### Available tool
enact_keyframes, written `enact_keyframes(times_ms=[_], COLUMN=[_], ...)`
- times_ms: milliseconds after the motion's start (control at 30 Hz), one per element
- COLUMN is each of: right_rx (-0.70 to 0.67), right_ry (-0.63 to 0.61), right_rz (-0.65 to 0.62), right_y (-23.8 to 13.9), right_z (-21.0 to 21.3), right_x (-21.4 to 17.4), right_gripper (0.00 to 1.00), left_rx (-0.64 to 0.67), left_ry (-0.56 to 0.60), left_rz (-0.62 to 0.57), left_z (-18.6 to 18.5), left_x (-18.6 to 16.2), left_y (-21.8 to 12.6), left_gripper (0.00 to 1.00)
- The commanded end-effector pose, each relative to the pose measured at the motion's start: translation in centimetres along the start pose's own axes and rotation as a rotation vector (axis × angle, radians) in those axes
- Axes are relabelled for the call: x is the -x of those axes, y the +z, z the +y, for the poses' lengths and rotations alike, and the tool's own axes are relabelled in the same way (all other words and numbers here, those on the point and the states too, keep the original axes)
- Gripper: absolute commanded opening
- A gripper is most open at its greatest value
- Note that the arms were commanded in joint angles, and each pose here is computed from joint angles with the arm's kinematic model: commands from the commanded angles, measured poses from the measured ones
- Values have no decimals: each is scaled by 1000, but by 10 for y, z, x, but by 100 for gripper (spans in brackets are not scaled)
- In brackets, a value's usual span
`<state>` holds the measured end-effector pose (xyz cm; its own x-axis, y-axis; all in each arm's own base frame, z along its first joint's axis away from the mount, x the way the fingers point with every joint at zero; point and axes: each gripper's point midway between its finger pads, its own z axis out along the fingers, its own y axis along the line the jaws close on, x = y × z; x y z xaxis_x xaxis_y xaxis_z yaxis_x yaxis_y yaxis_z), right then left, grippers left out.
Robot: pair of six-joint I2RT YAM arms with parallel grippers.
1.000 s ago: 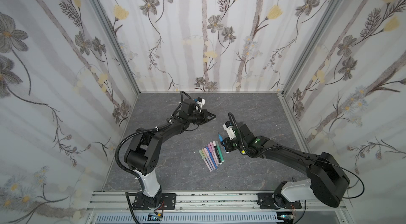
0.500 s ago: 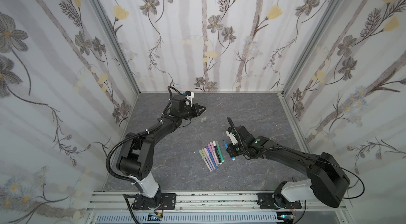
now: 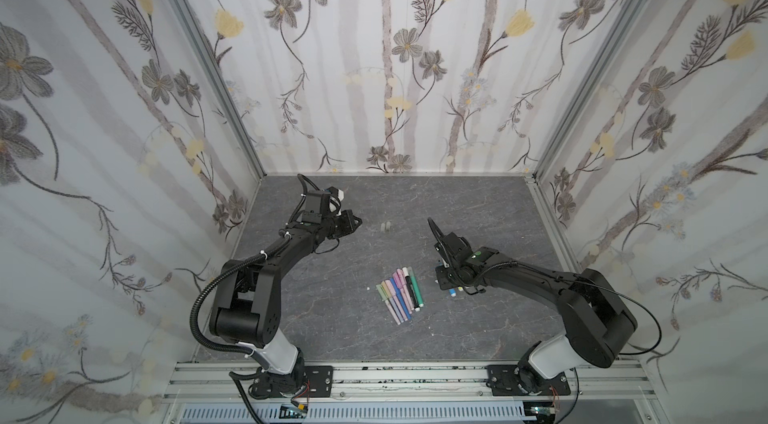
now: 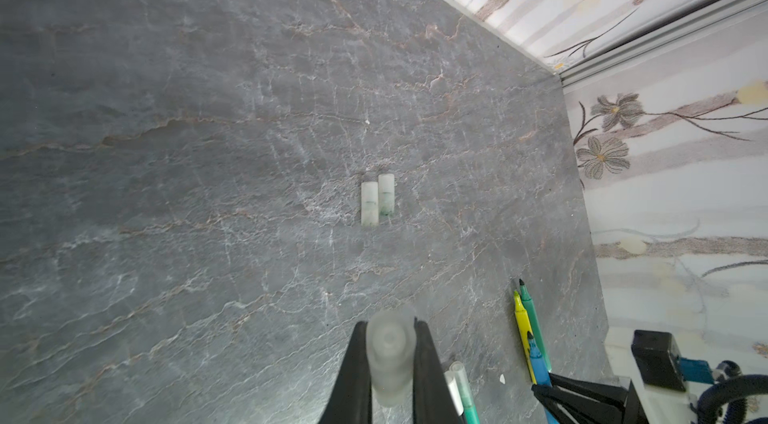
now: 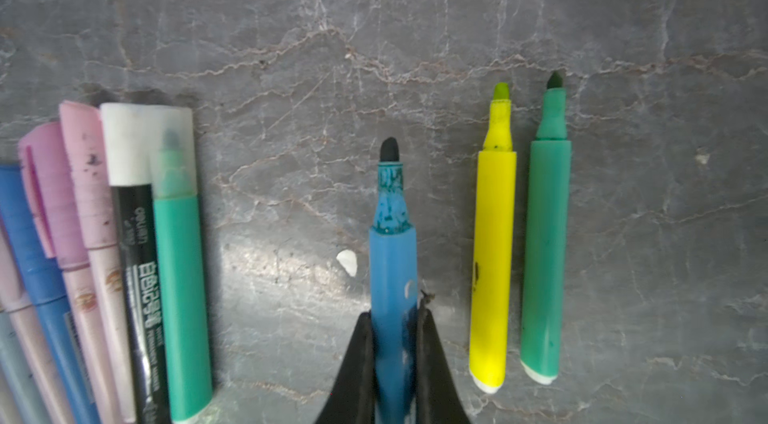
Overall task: Open the pen caps
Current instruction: 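Lower the cap toward the other caps while the right sets the highlighter down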
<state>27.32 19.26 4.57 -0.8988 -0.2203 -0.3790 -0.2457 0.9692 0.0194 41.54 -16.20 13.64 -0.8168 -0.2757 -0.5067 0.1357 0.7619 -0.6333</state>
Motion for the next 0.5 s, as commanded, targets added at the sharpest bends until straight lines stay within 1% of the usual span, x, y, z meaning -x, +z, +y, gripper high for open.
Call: enact_keyframes(times_ms=[0,167,200,267,467], right_rx=[-78,-95,-107,-111,-115], right_ry=[-2,10,4,2,-4], right_rz=[5,-4,23,29,41], right_y=[3,5,13,15,19], right_z=[-14,-18,-19,-20,-20], right_x=[1,4,-1,-2,-3], right_gripper=[0,0,0,0,4], left_rx=[5,8,8,4,0], left_ry=[11,6,5,4,-6], left_rz=[3,17,20,23,27], left_z=[5,10,11,11,13], left_x=[-2,-4,-4,-4,-6], left_y=[1,5,6,8,11], left_gripper=[0,0,0,0,0])
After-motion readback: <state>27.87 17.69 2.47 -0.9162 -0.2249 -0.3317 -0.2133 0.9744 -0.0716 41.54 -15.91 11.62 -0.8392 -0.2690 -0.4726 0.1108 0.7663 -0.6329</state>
